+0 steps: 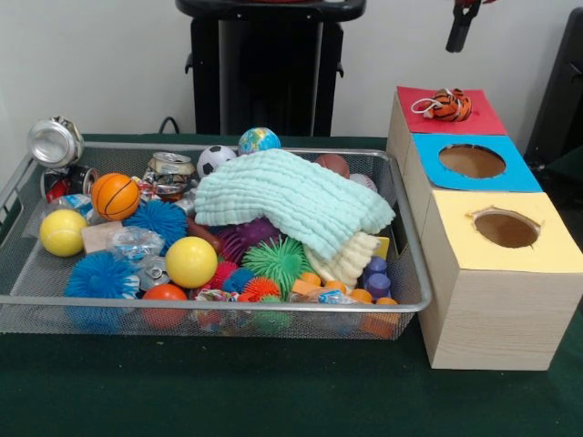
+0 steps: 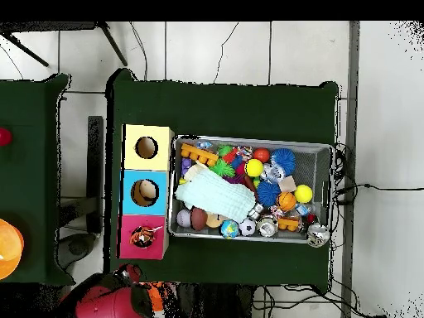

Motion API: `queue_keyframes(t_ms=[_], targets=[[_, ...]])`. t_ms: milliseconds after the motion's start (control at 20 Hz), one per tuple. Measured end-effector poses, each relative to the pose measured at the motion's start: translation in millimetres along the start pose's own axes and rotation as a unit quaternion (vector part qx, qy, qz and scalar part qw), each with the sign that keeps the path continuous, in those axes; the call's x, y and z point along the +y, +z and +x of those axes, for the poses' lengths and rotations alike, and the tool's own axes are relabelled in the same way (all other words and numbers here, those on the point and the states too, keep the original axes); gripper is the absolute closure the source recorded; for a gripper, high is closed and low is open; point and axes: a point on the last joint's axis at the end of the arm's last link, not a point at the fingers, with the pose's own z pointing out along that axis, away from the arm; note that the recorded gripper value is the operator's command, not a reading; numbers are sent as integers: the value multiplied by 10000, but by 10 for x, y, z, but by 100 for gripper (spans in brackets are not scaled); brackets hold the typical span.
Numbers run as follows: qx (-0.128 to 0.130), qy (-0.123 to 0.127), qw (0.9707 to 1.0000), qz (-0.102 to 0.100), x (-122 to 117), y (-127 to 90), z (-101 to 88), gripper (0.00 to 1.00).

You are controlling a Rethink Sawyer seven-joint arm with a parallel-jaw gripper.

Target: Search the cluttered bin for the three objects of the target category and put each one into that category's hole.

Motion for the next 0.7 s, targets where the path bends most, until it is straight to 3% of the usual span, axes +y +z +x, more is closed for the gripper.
queue_keyframes(t_ms=[300, 700], targets=[[-31, -6, 10000, 50, -147, 165, 45, 100], [-72, -186, 9998, 71, -73, 453, 99, 100]])
